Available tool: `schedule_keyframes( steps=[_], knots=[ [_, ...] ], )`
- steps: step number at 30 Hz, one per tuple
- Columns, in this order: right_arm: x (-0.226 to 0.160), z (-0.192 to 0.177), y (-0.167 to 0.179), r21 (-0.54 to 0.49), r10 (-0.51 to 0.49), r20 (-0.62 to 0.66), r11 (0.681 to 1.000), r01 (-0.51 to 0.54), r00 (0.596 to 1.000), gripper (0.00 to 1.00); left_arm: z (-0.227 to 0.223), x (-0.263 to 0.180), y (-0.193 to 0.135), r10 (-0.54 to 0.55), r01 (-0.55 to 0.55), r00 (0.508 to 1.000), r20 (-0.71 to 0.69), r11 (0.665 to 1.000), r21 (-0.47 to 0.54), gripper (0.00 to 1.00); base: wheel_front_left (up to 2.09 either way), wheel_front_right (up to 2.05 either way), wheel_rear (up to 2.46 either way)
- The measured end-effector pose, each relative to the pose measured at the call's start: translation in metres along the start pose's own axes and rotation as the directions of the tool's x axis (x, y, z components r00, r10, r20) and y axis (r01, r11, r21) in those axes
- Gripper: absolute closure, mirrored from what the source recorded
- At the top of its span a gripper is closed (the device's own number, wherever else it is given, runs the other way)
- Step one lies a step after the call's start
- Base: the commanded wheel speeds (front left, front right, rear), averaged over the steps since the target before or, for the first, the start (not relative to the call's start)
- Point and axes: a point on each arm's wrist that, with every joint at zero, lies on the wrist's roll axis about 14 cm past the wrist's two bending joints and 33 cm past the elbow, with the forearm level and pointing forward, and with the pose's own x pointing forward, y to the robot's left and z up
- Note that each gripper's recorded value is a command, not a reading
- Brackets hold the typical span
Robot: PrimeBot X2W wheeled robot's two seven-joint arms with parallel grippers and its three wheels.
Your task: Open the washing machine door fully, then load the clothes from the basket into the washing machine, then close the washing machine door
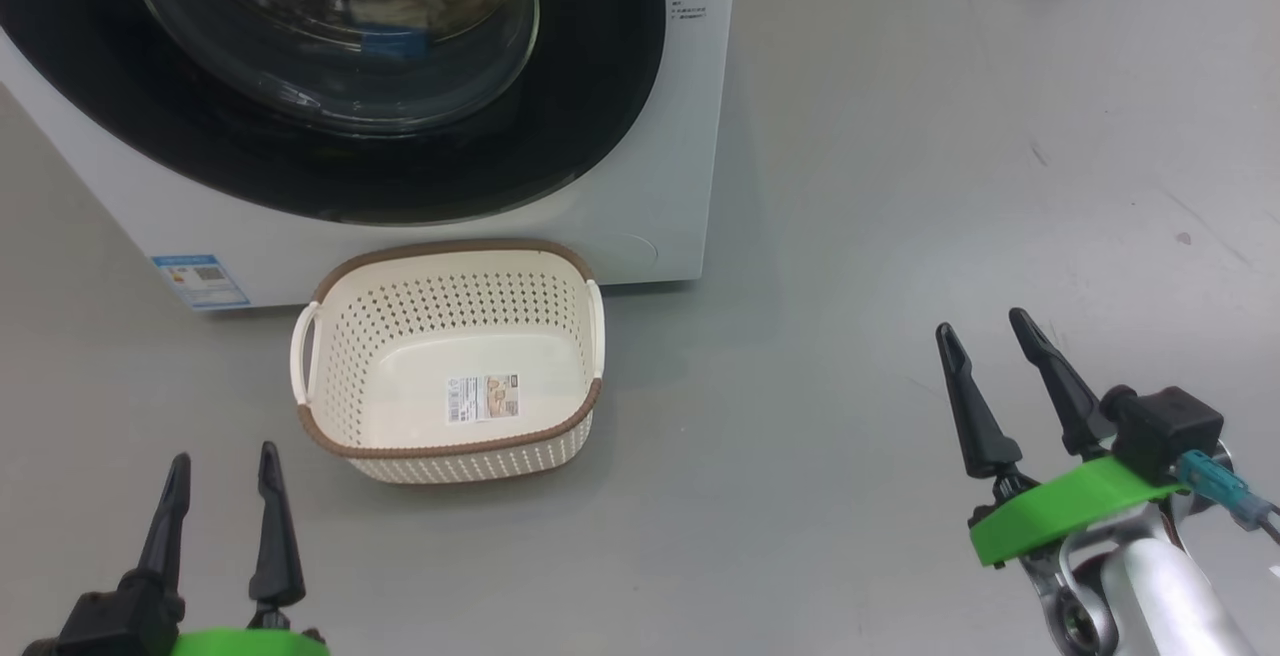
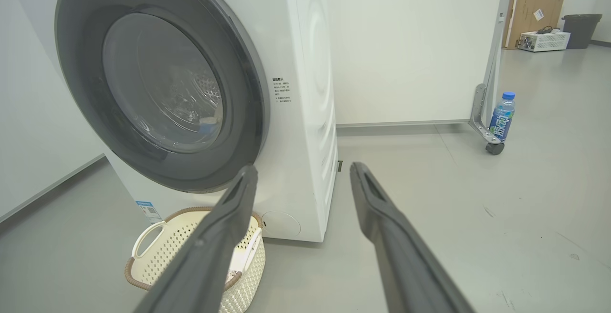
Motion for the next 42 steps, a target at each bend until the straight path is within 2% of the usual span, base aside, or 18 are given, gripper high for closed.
schedule_keyframes(
  steps=[34, 35, 42],
  knots=[
    [0.002, -0.002, 0.003, -0.001, 0.008, -0.006, 1.000, -0.008, 1.000, 0.00, 0.000, -0.002, 0.001, 0.010, -0.010, 1.000, 0.001, 1.000, -0.001, 0.00, 0.00, 0.00, 0.00],
    [0.001, -0.004, 0.003, 0.000, 0.008, -0.011, 1.000, -0.008, 1.000, 1.00, -0.001, -0.002, 0.001, 0.010, -0.010, 1.000, -0.004, 1.000, -0.006, 1.00, 0.00, 0.00, 0.00],
    [-0.032, -0.062, 0.002, 0.034, -0.023, -0.195, 0.999, 0.030, 0.980, 1.00, -0.048, -0.022, -0.002, 0.028, -0.035, 0.987, -0.157, 0.999, -0.042, 1.00, 0.00, 0.00, 0.00]
  ],
)
